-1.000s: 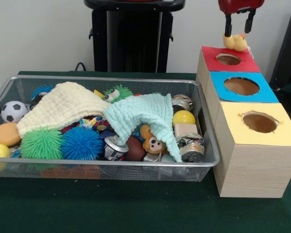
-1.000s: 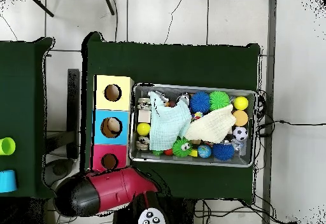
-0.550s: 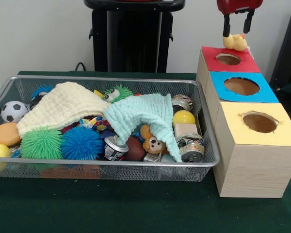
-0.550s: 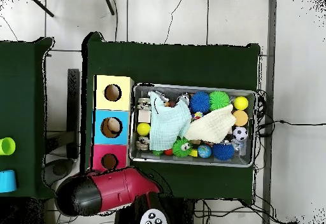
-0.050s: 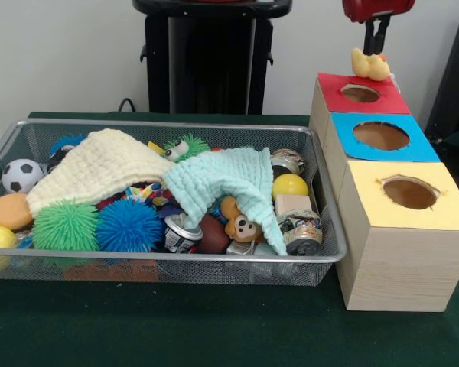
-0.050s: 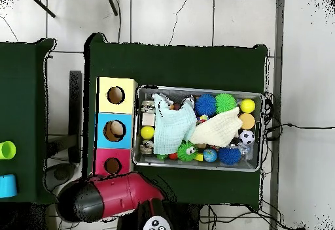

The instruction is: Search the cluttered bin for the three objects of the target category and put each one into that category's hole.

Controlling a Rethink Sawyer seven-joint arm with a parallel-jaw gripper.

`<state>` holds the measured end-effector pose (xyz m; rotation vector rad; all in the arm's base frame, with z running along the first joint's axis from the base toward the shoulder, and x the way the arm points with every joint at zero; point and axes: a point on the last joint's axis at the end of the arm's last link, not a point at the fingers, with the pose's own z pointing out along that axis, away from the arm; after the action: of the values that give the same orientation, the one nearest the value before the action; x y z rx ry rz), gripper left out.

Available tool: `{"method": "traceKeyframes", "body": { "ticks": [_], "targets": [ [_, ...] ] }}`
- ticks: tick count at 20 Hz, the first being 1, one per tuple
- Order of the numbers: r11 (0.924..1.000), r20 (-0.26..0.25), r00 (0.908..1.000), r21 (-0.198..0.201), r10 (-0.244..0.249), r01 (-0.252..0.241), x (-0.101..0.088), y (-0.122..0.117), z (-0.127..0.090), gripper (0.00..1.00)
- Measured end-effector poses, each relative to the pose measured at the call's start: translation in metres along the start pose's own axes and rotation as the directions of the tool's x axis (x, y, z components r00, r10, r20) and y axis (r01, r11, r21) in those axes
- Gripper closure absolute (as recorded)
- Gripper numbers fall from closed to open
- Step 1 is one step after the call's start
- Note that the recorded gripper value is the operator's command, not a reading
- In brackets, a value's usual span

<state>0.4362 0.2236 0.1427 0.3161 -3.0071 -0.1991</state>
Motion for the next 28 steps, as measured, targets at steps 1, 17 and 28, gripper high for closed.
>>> {"method": "traceKeyframes", "body": {
  "ticks": [1,17,28],
  "targets": [
    [1.0000,0.001,1.0000,0.000,0.000,0.000,0.000,0.000,0.000,1.00],
    [0.9998,-0.027,0.9995,-0.006,0.018,-0.018,0.005,-0.005,0.017,1.00],
    [0.9990,0.016,0.9990,-0.015,0.042,-0.041,-0.001,-0.014,0.030,1.00]
  ]
}}
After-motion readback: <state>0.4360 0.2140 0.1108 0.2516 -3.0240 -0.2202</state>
